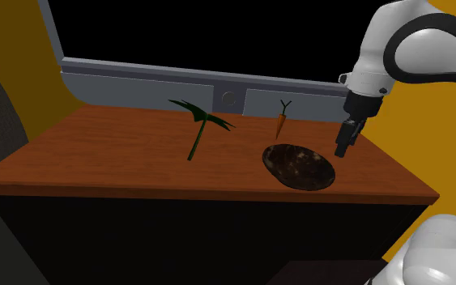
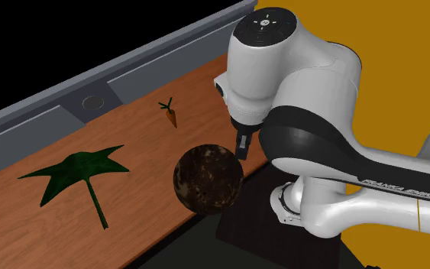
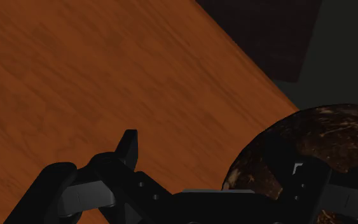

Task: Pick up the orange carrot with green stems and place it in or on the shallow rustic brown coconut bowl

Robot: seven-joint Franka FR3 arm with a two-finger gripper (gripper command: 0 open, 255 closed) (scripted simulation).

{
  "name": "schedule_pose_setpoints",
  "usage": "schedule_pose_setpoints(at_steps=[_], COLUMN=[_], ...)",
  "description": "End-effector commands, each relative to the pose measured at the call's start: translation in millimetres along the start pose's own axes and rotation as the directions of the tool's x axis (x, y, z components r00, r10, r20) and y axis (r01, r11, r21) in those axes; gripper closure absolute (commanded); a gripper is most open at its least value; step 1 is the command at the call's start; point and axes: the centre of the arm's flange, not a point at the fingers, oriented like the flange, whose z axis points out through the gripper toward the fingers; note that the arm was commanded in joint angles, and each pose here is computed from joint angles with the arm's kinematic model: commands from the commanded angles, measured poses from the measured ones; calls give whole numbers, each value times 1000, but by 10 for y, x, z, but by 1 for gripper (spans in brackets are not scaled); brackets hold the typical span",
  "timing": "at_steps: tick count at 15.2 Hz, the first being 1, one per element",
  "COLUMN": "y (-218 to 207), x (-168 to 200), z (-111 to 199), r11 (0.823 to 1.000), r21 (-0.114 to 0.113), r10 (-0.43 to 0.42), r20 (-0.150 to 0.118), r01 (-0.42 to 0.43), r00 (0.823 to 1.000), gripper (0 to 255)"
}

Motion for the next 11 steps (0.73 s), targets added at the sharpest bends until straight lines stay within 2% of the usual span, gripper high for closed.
schedule_pose_setpoints(at_steps=[1, 6, 11], y=[0, -100, -133], x=[0, 547, 1094], z=[0, -122, -279], r11=[1000, 991, 964], r21=[0, -30, -51], r10=[0, 128, 251], r20=[0, -68, -139], r01=[0, -130, -260], r00=[1000, 989, 958], gripper=[0, 0, 0])
